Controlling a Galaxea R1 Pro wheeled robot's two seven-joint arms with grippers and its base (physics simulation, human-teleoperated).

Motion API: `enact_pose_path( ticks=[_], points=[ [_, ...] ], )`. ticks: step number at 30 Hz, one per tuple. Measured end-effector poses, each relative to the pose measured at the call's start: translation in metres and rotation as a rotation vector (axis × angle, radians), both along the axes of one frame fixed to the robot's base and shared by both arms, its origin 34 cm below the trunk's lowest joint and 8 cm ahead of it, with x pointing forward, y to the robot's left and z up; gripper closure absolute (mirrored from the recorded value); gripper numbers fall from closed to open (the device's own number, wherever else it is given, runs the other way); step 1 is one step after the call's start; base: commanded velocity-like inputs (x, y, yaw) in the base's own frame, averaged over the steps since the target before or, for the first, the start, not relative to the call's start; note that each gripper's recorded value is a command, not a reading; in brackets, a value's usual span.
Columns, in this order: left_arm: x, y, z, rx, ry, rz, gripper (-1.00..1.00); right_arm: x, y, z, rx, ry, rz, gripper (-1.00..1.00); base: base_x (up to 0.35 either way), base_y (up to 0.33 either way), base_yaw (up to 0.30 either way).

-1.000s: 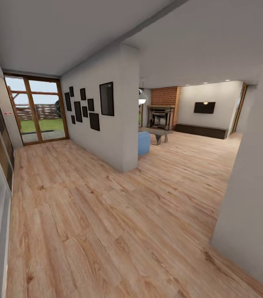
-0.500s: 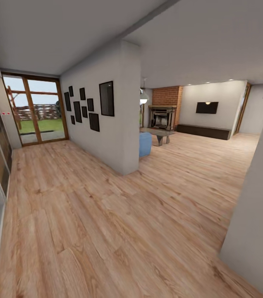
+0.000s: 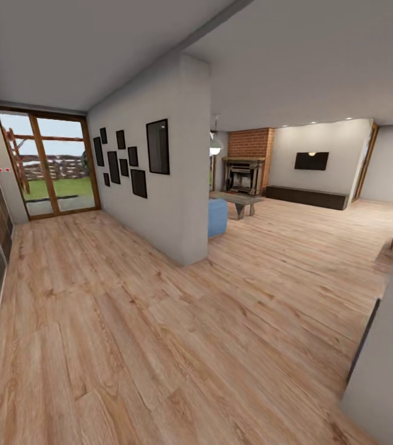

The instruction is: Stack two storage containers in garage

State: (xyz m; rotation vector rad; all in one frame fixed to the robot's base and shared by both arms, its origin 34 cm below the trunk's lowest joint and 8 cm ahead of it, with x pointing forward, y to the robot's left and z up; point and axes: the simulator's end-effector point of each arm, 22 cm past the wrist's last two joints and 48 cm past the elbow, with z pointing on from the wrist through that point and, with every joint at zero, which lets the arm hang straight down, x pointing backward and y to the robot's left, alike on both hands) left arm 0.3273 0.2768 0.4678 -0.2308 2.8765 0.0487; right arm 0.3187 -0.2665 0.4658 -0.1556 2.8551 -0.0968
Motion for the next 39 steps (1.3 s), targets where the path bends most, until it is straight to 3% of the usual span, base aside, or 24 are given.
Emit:
enact_pose_path(
  ticks=[26,39],
  points=[
    [-0.0001,0.0,0.0,0.0,0.001,0.0,-1.0,-0.0001,-0.0004,0.0,0.002,0.0,0.001,-1.0,0.321,0.0,-0.002],
    [0.0,-0.0001,0.0,0.0,0.0,0.0,-1.0,0.0002,0.0006,0.0,0.003,-0.001,0.0,-1.0,0.321,0.0,-0.189]
  ],
)
